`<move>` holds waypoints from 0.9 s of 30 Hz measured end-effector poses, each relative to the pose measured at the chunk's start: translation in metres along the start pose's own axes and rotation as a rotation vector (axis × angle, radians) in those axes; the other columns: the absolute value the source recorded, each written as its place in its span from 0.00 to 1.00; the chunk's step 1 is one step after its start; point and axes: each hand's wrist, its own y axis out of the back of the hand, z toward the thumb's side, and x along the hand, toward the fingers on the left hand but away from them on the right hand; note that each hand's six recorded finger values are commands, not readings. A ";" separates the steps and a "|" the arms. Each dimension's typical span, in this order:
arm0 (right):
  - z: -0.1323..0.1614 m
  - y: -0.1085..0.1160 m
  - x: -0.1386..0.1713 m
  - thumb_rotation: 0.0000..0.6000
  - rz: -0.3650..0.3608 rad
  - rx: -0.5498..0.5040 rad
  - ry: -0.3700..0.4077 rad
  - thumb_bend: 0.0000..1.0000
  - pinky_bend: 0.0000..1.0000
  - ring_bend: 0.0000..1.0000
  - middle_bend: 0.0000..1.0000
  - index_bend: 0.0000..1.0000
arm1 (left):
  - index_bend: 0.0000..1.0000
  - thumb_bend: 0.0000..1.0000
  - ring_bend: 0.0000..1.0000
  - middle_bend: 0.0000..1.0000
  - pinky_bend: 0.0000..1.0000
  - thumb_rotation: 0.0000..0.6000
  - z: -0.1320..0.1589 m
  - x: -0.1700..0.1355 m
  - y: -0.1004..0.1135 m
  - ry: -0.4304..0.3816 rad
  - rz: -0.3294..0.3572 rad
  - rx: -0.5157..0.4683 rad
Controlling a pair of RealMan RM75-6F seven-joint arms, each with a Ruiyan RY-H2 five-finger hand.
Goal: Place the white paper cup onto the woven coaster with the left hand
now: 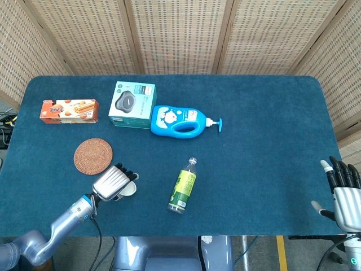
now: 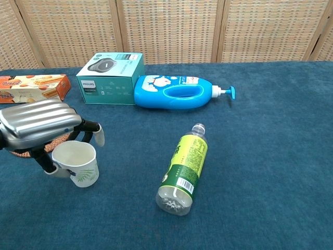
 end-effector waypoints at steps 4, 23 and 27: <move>0.000 0.000 0.000 1.00 0.000 0.000 0.001 0.00 0.00 0.00 0.00 0.07 | 0.36 0.00 0.52 0.51 0.41 1.00 -0.004 0.000 0.003 0.014 0.012 -0.009; 0.003 -0.004 0.000 1.00 0.010 0.010 0.005 0.00 0.00 0.00 0.00 0.07 | 0.36 0.00 0.51 0.50 0.41 1.00 -0.151 -0.028 0.006 0.374 -0.017 -0.054; 0.004 -0.005 -0.001 1.00 0.015 0.018 0.009 0.00 0.00 0.00 0.00 0.07 | 0.36 0.00 0.50 0.50 0.41 1.00 -0.168 -0.033 -0.008 0.412 -0.054 -0.070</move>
